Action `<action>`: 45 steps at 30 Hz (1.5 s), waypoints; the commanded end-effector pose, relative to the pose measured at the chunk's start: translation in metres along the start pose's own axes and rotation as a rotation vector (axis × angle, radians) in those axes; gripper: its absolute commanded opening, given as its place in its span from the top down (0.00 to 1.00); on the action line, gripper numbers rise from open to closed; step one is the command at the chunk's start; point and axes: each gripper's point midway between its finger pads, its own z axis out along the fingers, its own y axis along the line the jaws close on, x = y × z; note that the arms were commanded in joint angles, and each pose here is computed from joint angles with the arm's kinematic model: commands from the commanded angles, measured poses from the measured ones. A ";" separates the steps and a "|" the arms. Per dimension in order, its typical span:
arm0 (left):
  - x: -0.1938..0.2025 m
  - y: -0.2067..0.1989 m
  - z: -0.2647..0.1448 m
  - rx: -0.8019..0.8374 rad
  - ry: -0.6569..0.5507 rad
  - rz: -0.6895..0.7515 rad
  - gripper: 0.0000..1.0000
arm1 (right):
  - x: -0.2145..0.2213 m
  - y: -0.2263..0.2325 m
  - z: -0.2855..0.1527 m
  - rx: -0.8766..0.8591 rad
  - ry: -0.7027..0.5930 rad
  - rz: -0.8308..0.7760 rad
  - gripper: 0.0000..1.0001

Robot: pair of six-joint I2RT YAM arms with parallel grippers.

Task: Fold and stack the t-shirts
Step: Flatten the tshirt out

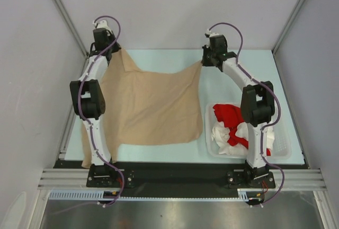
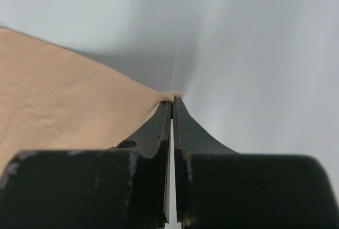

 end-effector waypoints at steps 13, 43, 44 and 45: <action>-0.096 -0.015 0.004 0.125 -0.250 -0.211 1.00 | 0.007 -0.063 0.039 0.120 0.096 0.069 1.00; -0.081 0.018 -0.017 0.028 -0.151 -0.285 1.00 | -0.003 -0.079 0.048 0.035 0.132 0.272 1.00; -0.090 0.014 -0.027 0.039 -0.170 -0.288 1.00 | -0.001 -0.078 0.045 0.040 0.144 0.287 1.00; -0.089 0.014 -0.031 0.037 -0.169 -0.288 1.00 | 0.000 -0.077 0.043 0.043 0.151 0.299 1.00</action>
